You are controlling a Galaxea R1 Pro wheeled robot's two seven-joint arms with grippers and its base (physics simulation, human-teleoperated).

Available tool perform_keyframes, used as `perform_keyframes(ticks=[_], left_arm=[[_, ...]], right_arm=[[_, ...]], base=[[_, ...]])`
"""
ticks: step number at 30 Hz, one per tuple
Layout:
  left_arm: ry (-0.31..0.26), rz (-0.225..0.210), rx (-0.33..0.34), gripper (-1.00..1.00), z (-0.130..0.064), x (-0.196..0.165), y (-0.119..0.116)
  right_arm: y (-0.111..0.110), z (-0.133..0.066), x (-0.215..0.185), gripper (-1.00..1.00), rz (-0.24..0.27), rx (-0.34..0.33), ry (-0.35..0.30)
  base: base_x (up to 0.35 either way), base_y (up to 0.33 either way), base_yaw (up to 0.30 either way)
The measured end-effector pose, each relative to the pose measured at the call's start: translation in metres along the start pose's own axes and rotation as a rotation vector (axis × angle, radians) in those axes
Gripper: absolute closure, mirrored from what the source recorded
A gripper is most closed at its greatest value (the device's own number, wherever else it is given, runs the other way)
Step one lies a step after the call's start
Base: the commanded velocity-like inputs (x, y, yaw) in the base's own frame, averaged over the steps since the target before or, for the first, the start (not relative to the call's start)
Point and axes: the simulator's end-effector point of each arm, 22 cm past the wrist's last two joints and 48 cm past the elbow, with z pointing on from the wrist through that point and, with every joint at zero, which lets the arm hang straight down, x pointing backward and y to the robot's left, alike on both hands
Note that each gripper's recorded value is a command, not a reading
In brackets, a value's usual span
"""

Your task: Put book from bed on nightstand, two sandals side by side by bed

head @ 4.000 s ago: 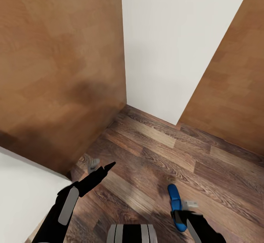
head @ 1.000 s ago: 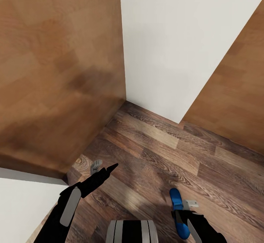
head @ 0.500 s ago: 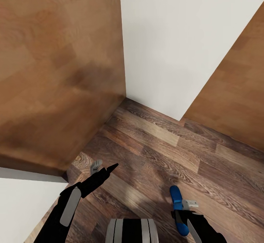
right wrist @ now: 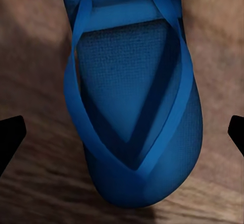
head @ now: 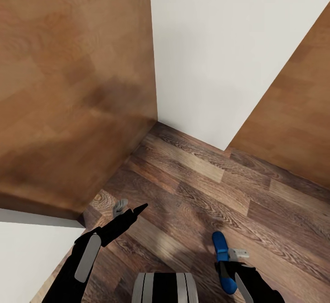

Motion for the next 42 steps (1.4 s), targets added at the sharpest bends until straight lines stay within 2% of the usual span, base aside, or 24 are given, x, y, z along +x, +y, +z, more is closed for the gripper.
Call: perform_keyframes(ticks=[3,5,8,10,14,20,27,42], left_arm=[[-0.01,0.009,0.021,-1.0,-0.001,-0.006,-0.008],[-0.028,0.03,0.063,-1.0,-0.003,-0.015,-0.023],[-0.024,0.073,0.164,-1.0,-0.014,-0.034,-0.069],[0.005,0.061,0.199,-1.0,-0.019,-0.034,-0.084],[0.008,0.028,0.24,-1.0,-0.022,-0.036,-0.096],[0.011,0.014,0.252,-1.0,-0.023,-0.035,-0.099],[0.026,-0.007,0.238,-1.0,-0.015,-0.027,-0.086],[0.031,-0.014,0.233,-1.0,-0.014,-0.025,-0.083]], right_arm=[[0.0,0.0,-0.001,-1.0,0.0,0.0,-0.001],[-0.001,0.0,-0.001,-1.0,0.0,0.002,-0.001],[-0.001,0.0,0.0,-1.0,-0.001,0.004,-0.001],[-0.001,0.0,0.0,-1.0,-0.001,0.004,-0.001],[-0.001,0.0,0.0,-1.0,-0.001,0.005,0.0],[-0.001,0.0,0.001,-1.0,-0.001,0.005,0.001],[-0.002,0.008,0.013,-1.0,-0.002,0.007,0.03],[-0.001,0.008,0.013,-1.0,-0.002,0.005,0.03]], base=[[0.0,0.0,0.0],[0.0,0.0,0.0],[0.0,0.0,0.0],[0.0,0.0,0.0],[0.0,0.0,0.0],[0.0,0.0,0.0],[0.0,0.0,0.0],[0.066,0.0,0.0]])
